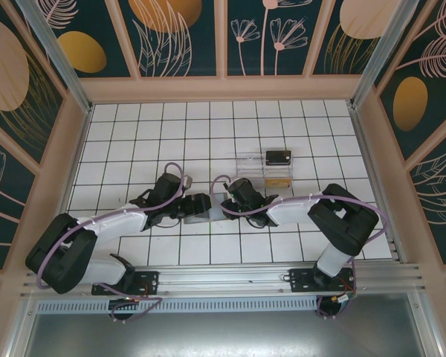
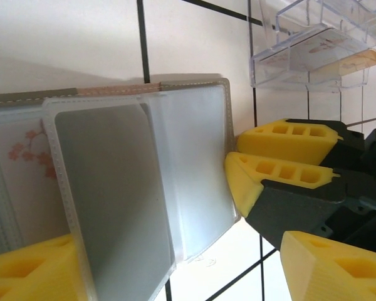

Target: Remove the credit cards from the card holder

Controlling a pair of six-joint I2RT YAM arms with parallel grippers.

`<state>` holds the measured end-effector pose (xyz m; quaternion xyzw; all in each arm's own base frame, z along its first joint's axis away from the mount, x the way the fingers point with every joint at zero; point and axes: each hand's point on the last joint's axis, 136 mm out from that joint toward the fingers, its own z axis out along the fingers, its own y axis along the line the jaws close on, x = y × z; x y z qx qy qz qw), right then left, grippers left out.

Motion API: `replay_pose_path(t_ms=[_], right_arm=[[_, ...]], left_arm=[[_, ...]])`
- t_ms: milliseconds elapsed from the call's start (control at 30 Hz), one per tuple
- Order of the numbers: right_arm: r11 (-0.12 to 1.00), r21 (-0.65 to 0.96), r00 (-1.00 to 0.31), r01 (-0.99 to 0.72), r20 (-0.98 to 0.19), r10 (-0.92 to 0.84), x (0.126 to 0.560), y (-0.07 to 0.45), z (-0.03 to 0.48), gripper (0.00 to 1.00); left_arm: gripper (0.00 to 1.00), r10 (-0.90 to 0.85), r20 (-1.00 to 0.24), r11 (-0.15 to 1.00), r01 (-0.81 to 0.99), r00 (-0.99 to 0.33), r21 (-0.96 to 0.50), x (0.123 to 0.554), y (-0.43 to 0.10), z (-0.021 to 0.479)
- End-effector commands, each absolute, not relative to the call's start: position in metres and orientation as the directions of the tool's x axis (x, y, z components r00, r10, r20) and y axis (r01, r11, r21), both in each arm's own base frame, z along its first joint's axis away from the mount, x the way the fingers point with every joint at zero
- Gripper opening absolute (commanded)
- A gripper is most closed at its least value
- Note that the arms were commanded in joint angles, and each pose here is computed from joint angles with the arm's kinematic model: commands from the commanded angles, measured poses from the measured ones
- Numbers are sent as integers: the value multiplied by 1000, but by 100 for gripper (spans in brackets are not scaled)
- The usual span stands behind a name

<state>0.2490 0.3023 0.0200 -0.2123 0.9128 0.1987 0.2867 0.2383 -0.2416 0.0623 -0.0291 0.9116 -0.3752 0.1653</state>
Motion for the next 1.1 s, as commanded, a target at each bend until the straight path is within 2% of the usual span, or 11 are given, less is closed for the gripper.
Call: replay_pose_path(t_ms=[0, 167, 467, 700, 833, 933, 1067], right_arm=[[843, 238, -793, -482, -528, -305, 234, 293, -4, 30], [842, 240, -791, -483, -532, -302, 235, 293, -3, 30], [846, 252, -790, -469, -549, -275, 238, 287, 3, 30], [850, 254, -789, -462, -555, -263, 239, 284, 7, 30], [867, 237, -770, -439, -597, -226, 247, 276, 23, 30], [858, 245, -755, -451, -618, -220, 250, 277, 35, 30], [842, 267, -756, -469, -614, -227, 249, 286, 38, 30]], left_arm=[[76, -167, -311, 659, 129, -936, -741, 248, -260, 84], [76, -171, -323, 606, 159, -931, -779, 255, -280, 100], [76, -165, -300, 563, 160, -940, -811, 255, -304, 99], [75, -193, -335, 630, 145, -922, -763, 256, -288, 101], [75, -223, -349, 679, 112, -910, -725, 256, -273, 96], [70, -254, -347, 709, 70, -903, -702, 255, -261, 86], [59, -316, -351, 729, 11, -882, -685, 258, -242, 78]])
